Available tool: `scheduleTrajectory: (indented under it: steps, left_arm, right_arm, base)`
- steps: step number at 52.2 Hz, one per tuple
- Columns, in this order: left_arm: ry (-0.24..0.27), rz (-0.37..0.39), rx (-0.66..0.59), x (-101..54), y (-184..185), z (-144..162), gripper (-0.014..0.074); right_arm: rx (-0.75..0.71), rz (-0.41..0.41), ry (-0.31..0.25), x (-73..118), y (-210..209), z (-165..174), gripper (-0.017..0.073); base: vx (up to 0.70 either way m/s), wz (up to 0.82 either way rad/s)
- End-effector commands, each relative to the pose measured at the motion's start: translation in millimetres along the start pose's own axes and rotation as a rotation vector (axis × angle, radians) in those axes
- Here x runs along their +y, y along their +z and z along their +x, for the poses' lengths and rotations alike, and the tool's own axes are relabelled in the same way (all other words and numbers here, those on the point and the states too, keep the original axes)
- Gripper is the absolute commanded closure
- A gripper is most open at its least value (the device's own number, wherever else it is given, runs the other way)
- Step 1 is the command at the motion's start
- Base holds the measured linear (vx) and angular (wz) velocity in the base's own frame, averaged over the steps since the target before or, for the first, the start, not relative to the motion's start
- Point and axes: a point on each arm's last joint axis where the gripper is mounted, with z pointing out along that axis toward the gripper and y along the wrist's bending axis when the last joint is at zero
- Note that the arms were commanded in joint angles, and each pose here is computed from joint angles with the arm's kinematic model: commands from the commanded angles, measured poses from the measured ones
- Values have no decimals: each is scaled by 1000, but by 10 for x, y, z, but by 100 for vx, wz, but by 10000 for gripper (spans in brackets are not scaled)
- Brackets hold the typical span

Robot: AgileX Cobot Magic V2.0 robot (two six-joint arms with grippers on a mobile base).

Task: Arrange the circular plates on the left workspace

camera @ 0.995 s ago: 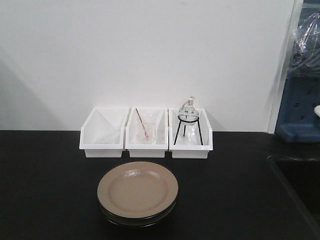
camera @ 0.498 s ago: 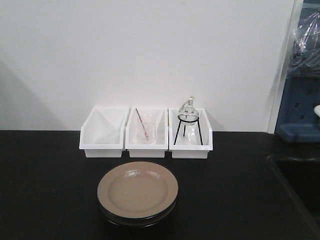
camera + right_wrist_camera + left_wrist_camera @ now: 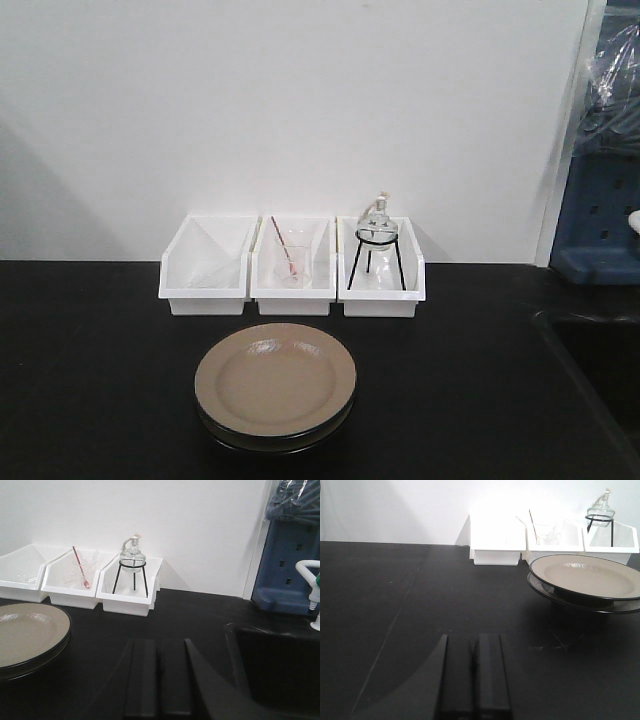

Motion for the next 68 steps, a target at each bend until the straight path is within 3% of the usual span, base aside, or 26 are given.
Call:
scheduleTrajectory:
  steps: [1,7,11,18,27,35,68]
  left_arm:
    - [-7,3,-75,1,0,-14,591]
    - [-7,3,-75,1,0,-14,591]
    - [-7,3,-75,1,0,-14,591]
    - [-7,3,-75,1,0,-14,591]
    - [-7,3,-75,1,0,-14,591]
    - [-7,3,-75,1,0,-14,591]
    - [-7,3,-73,1,1,-13,591]
  right_arm:
    - [-79,49,-4,-53,-8,-149,564]
    - [-77,50,-36,-52,-6,-134,564]
    - [-70,40,-111,-33,-58,-62,564]
    - [-26,34,-31,0,-217,330,564]
    - [3,121,61,-10,-430,922,564]
    - [-82,164,47,14,-578,1195,564]
    - [-107,164,45,24,-642,1199,564]
  base:
    - [0,0]
    - [0,0]
    - [0,0]
    - [0,0]
    - [0,0]
    - [0,0]
    - [0,0]
